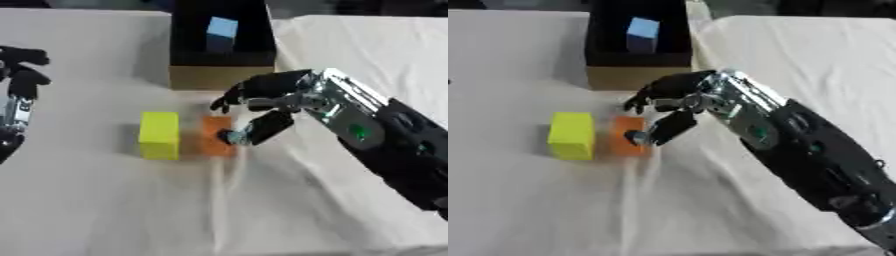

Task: Pick up objects on the table and place them in the box.

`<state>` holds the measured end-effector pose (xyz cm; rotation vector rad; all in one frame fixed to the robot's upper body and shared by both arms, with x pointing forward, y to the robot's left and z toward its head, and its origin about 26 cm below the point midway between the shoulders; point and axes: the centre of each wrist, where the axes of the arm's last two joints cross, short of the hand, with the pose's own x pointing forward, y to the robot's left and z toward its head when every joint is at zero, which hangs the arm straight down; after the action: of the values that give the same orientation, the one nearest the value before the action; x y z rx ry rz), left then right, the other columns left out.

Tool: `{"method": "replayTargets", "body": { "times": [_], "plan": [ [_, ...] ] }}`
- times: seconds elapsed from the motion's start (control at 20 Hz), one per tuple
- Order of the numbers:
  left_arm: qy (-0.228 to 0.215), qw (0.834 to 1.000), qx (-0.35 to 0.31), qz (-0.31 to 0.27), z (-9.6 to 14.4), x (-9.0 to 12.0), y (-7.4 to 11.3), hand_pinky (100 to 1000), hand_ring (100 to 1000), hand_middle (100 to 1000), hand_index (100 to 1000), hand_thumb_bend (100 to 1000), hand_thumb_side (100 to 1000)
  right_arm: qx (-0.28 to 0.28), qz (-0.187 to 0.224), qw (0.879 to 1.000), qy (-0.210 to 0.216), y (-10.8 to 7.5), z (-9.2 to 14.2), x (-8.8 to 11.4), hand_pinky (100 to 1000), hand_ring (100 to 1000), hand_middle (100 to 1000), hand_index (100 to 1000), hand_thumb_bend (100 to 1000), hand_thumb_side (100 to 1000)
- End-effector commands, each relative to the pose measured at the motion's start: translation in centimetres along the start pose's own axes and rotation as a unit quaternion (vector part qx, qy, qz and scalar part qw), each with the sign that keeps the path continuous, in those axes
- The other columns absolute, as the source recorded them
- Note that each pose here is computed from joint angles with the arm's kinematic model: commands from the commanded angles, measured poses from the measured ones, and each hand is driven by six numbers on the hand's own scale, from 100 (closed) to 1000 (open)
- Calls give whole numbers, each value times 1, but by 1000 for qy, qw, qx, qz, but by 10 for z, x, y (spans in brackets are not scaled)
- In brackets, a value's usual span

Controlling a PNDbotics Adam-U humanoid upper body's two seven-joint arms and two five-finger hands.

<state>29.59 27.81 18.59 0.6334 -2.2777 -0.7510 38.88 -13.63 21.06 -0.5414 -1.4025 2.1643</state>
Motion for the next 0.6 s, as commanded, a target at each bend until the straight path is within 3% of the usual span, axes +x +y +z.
{"method": "replayTargets", "body": {
  "times": [0.05,0.25,0.6],
  "plan": [
    [-9,1000,-4,-11,-2,3,5,701,590,663,790,100,893,-8,12,1000,12,-5,2,0,910,936,817,989,302,1000],
    [-9,1000,-5,-11,-2,3,5,701,590,663,789,100,893,-2,18,1000,18,-1,0,0,911,938,822,990,349,1000],
    [-9,1000,-6,-9,-2,3,4,700,590,664,789,100,897,4,18,999,32,9,-5,-3,910,938,819,990,350,1000]
  ]
}}
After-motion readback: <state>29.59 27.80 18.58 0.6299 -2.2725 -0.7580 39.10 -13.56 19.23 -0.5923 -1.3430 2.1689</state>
